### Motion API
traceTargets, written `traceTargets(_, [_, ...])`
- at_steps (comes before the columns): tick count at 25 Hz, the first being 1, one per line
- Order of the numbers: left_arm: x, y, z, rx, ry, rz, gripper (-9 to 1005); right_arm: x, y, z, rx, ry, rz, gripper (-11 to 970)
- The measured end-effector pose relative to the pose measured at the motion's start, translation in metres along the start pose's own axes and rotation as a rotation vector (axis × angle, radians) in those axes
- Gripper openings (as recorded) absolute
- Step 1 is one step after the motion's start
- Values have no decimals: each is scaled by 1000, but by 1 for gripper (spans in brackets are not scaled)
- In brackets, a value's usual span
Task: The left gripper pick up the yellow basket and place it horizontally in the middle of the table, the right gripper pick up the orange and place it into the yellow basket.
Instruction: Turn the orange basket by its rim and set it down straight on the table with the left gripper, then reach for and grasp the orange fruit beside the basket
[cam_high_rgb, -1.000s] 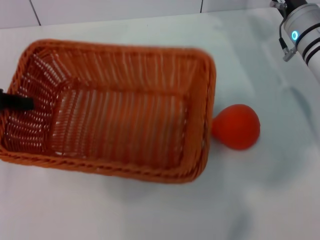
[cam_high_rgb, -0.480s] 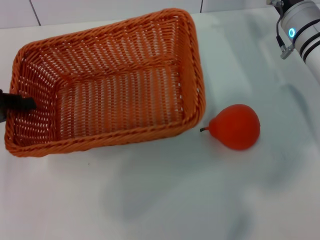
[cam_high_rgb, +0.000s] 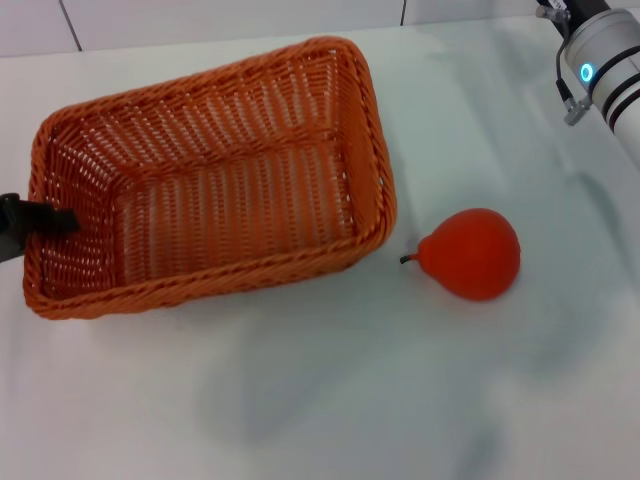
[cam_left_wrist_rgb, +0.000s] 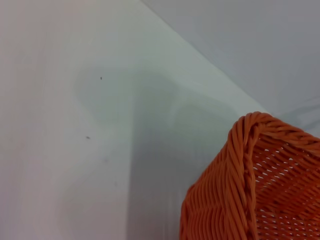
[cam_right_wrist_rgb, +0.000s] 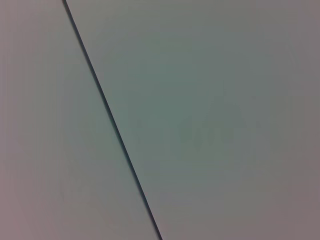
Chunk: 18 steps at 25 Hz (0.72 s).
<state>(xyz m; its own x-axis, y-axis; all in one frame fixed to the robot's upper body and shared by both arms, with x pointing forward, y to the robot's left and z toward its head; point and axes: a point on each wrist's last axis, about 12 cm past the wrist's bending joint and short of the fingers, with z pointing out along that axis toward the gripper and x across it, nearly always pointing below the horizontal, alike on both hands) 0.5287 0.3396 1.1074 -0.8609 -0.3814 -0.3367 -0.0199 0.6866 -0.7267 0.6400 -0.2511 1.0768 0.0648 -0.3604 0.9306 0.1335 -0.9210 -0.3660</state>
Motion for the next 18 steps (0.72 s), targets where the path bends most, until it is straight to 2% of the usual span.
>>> traceTargets(7, [5,-1,3,-2,49,19,172,-1,0,0,-4,-4,1,733])
traceTargets(18, [7,3,-6,-5,46,31,535,-3,-1,-1,9,-14,-3,734])
